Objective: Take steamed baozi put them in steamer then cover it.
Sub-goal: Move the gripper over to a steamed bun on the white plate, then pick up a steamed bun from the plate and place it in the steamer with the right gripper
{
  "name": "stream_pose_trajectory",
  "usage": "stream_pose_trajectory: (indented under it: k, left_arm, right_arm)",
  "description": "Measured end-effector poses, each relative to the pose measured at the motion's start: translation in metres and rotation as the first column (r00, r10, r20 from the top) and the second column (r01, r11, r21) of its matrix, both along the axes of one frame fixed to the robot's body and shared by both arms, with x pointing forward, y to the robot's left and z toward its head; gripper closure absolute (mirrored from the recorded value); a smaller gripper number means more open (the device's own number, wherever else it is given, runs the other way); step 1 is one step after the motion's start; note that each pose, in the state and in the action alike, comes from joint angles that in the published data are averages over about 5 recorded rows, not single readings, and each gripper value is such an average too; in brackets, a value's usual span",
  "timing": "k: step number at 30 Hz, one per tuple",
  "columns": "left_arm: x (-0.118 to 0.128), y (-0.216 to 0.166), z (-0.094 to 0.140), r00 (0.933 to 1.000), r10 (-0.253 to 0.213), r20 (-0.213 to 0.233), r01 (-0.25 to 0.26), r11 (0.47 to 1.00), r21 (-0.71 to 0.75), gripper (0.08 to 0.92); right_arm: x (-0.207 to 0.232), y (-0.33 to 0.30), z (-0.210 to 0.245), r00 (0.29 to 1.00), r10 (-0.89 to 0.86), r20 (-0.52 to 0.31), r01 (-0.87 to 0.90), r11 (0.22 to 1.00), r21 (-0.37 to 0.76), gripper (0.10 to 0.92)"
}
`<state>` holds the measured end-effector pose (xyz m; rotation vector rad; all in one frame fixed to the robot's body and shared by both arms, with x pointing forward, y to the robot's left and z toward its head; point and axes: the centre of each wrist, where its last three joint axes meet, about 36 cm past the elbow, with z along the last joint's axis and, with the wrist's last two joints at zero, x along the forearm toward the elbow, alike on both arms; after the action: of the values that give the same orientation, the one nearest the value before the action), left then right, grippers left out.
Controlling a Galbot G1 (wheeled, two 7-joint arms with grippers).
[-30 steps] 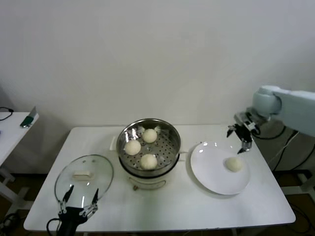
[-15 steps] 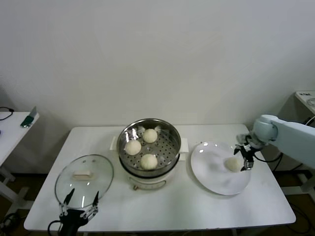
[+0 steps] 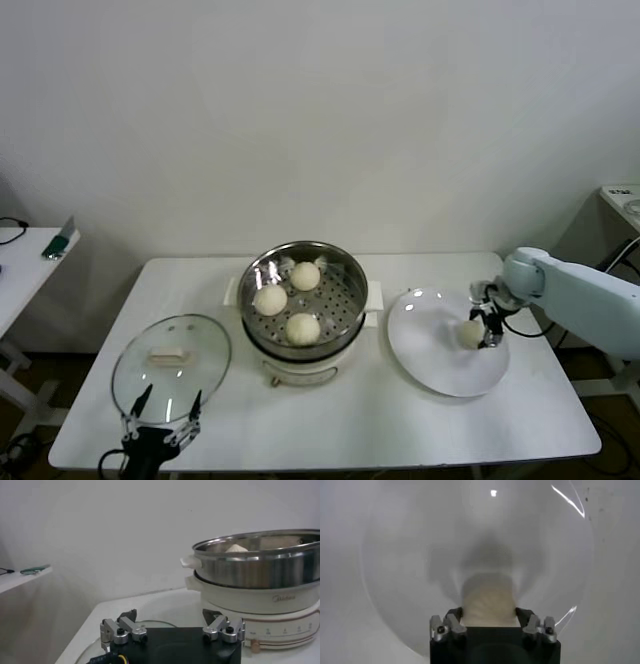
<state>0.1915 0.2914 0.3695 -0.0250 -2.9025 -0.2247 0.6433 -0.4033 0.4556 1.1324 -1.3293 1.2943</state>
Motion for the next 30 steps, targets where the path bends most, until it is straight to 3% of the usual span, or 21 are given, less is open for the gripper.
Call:
stream_pose_trajectory:
  k: [8,14,22,30]
  left_arm:
    - [0.001,-0.001,0.003,1.0,-0.002,0.006,0.002,1.0,0.002,0.177]
    - [0.002,-0.003,0.005,0.9999,-0.012,0.011,0.012,1.0,0.004,0.177]
    - [0.007,0.0,0.007,0.9996,-0.018,0.022,0.018,1.0,0.006,0.177]
    - [0.009,0.001,0.012,0.9993,-0.018,0.033,0.018,1.0,0.006,0.177]
  right_arm:
    - [0.004,0.002,0.024,1.0,-0.009,0.018,0.008,1.0,0.011,0.369]
    - [0.017,0.035,0.096,0.996,0.034,0.077,-0.039,0.998,0.057,0.369]
    - [0.015,0.129,0.219,0.975,0.122,0.184,-0.155,0.972,0.174,0.369]
    - [-0.005,0.231,0.264,0.96,0.186,0.207,-0.235,0.941,0.245,0.369]
